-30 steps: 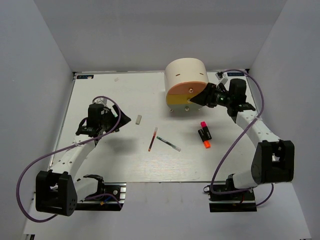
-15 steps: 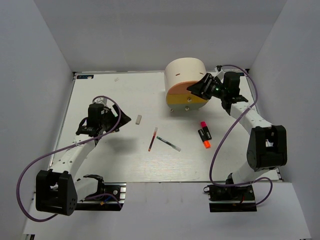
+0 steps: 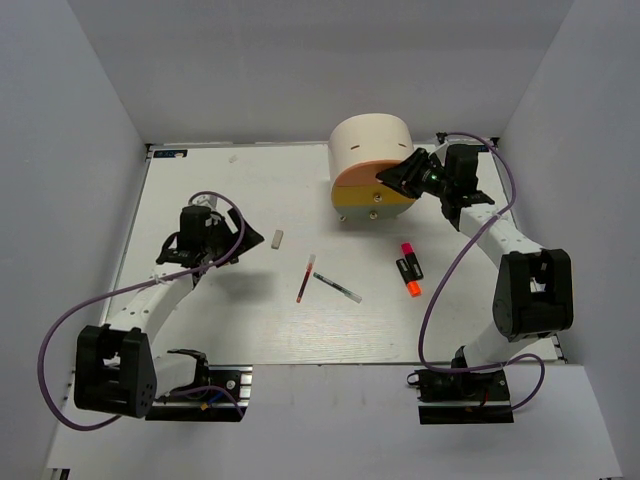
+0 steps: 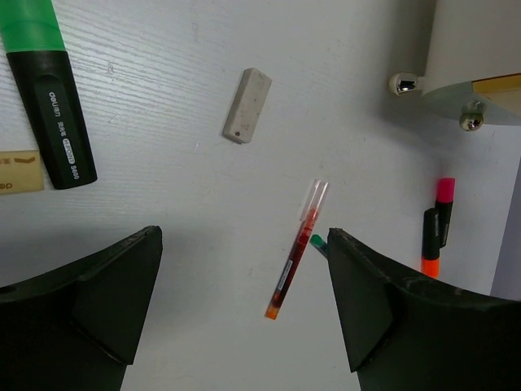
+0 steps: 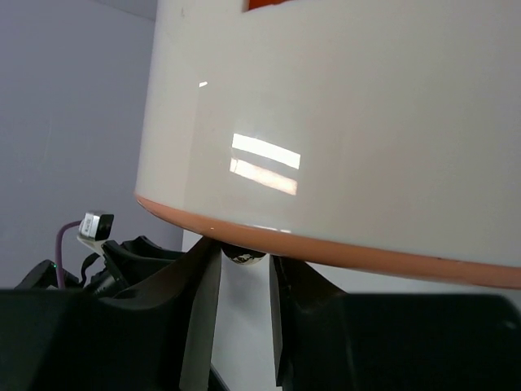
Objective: Sort the stationery into containers
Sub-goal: Open the drawer in the storage box.
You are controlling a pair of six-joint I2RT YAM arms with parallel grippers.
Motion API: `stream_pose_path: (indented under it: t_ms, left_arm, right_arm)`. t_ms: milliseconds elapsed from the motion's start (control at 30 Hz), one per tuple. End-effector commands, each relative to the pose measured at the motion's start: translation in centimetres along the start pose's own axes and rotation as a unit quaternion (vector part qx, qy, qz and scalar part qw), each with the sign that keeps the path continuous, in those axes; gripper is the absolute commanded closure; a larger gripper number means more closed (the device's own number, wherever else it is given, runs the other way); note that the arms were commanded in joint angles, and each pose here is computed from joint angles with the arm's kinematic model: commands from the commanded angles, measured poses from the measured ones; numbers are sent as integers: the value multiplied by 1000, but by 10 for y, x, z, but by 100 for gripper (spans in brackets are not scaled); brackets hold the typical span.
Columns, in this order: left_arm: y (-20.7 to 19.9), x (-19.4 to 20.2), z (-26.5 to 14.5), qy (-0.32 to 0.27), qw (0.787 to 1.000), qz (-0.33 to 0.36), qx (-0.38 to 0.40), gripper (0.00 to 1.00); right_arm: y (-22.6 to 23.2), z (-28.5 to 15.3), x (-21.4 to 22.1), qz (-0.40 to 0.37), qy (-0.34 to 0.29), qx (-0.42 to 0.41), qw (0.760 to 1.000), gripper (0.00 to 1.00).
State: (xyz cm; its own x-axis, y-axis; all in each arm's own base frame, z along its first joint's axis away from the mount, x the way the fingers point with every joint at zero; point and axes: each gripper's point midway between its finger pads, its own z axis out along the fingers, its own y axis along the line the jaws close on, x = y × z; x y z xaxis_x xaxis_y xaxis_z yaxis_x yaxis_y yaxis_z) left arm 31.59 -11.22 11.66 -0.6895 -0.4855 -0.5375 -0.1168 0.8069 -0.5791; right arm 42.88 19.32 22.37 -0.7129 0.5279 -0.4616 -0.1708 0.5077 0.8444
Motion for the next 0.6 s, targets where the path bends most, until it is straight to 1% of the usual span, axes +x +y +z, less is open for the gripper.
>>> stream_pose_path:
  t_ms: [0, 100, 300, 333, 367, 433, 500, 567]
  left_arm:
    - [-18, -9, 1, -10, 999, 7, 32, 8]
    - [-17, -5, 10, 9, 999, 3, 32, 9]
    - [-24, -13, 20, 11, 999, 9, 42, 9]
    - [-20, -10, 24, 19, 999, 7, 36, 9]
    - [-23, -15, 26, 14, 999, 8, 40, 9]
    - [-24, -15, 32, 19, 999, 13, 42, 9]
    - [-22, -10, 40, 38, 998, 9, 42, 10]
    - [-27, -16, 46, 37, 998, 16, 51, 12]
  right_arm:
    - [10, -2, -10, -18, -25, -19, 999, 81]
    - [9, -6, 0, -19, -12, -20, 1000, 82]
    - [2, -24, 28, -14, 17, -11, 1000, 84]
    - [-1, -26, 29, -12, 18, -8, 1000, 84]
    - [-6, -28, 38, -6, 26, -3, 1000, 84]
    - [-3, -33, 40, -10, 24, -6, 1000, 84]
    - [0, -35, 39, -13, 21, -8, 1000, 84]
    - [2, -36, 39, -14, 22, -11, 1000, 84]
